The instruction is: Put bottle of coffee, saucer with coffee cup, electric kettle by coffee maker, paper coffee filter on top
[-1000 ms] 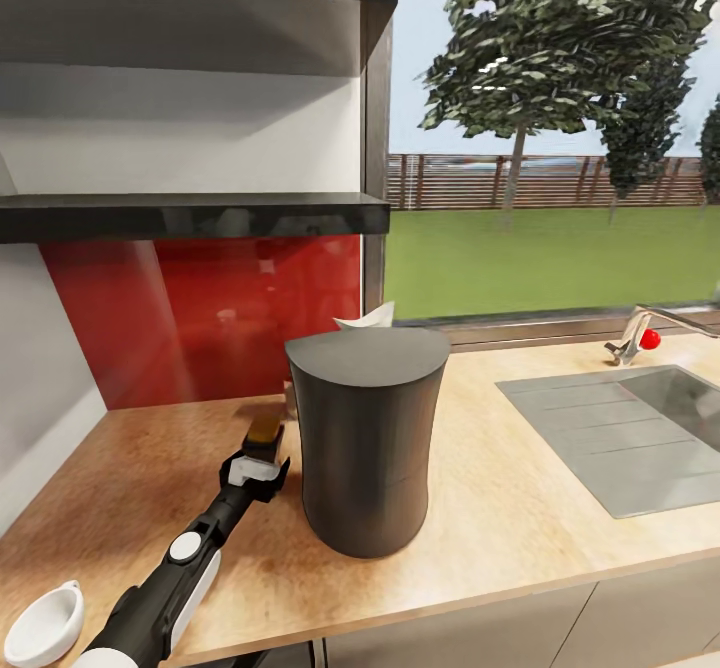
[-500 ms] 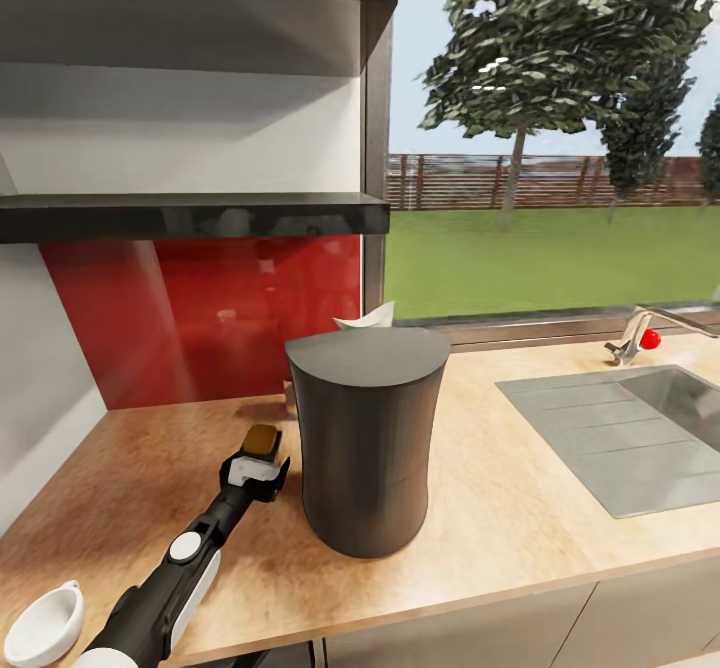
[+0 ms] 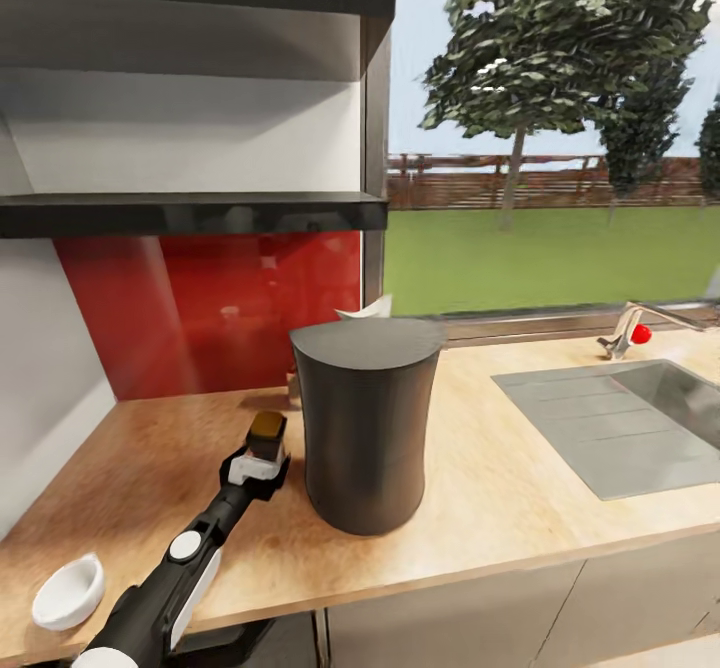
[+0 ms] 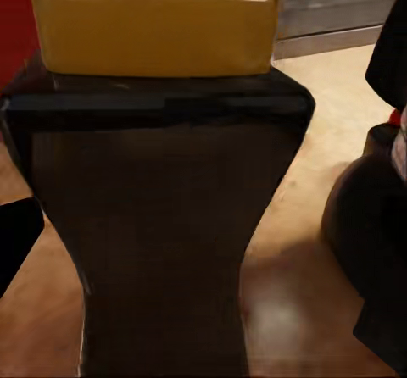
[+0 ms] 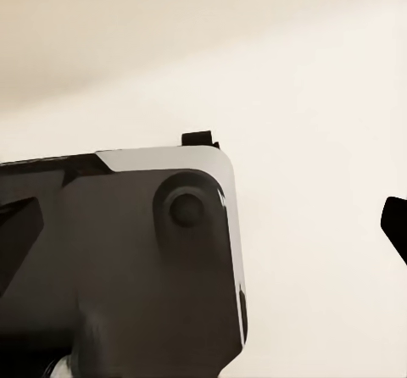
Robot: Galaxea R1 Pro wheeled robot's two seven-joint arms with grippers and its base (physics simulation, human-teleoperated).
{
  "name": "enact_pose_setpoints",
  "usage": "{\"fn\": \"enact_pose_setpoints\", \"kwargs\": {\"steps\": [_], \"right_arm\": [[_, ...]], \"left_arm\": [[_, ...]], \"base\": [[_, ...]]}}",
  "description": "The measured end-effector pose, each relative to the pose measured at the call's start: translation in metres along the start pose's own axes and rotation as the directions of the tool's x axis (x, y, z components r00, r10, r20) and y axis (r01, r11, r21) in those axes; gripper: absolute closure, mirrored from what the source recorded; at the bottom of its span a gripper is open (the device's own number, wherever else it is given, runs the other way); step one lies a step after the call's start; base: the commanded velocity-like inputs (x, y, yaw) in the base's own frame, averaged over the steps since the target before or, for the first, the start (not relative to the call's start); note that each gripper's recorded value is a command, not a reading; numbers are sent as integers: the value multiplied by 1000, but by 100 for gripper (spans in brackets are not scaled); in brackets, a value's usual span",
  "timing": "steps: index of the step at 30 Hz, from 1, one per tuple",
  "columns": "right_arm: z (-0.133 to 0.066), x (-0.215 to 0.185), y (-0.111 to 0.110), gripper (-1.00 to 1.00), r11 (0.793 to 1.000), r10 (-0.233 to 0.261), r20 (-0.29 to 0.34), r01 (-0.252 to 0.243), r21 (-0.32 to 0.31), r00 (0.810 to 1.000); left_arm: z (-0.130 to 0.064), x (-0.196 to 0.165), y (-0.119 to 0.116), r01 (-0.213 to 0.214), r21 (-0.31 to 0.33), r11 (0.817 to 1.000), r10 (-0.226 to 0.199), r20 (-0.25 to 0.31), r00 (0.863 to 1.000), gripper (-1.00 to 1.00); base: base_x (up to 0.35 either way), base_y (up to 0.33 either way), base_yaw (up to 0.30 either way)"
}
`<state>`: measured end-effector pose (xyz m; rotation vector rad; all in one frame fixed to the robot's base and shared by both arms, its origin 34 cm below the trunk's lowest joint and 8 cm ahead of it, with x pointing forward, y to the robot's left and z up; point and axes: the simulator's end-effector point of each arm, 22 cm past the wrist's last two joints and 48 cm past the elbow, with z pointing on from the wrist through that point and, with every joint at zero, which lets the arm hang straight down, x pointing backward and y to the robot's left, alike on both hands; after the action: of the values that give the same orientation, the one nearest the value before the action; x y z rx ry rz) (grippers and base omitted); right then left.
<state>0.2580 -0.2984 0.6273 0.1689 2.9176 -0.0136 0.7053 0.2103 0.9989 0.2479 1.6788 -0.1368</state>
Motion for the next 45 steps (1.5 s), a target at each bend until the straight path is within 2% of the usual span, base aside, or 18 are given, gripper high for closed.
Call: {"fn": "enact_pose_setpoints", "kwargs": {"steps": [17, 18, 21, 22, 27, 30, 35, 39, 41, 45], "right_arm": [[0, -1, 0, -100, 1000, 0, 2, 0, 1, 1000], [0, -1, 0, -100, 1000, 0, 2, 0, 2, 1000], [0, -1, 0, -100, 1000, 1, 3, -1, 1, 1000], [0, -2, -1, -100, 1000, 3, 8, -3, 3, 1000], [0, -9, 0, -100, 1000, 5, 36, -5, 2, 999], [-1, -15, 0, -100, 1000, 4, 66, -4, 2, 998], [-1, -16, 3, -100, 1000, 4, 70, -4, -1, 998], [-1, -16, 6, -100, 1000, 3, 71, -2, -5, 997], [-1, -16, 7, -100, 1000, 2, 71, -2, -7, 997], [0, -16, 8, -100, 1000, 2, 71, -2, -8, 997]], "left_arm": [[0, -5, 0, -4, 2, 1000, 4, 12, 1000, -100], [1, -10, -1, -6, 3, 1000, 5, 22, 1000, -100], [2, -48, 0, -25, 9, 1000, 24, 97, 995, -100], [-7, -74, -3, -38, 12, 999, 36, 155, 987, -100], [-26, -75, -12, -42, 20, 999, 38, 174, 984, -100], [-34, -62, -16, -40, 26, 999, 35, 155, 987, -100], [-54, -27, -23, -21, 33, 999, 18, 102, 995, -100], [-89, 7, -36, -4, 44, 999, 2, 54, 999, -100], [-118, 13, -48, 1, 53, 999, -4, 68, 998, -100], [-142, 22, -56, 9, 57, 998, -12, 64, 998, -100]], "base": [[-328, 0, 0], [-194, 0, 0], [-72, 0, 0], [-9, 0, 0], [-2, 0, 0], [0, 0, 0], [0, 0, 0], [0, 0, 0], [0, 0, 0], [0, 0, 0]]}}
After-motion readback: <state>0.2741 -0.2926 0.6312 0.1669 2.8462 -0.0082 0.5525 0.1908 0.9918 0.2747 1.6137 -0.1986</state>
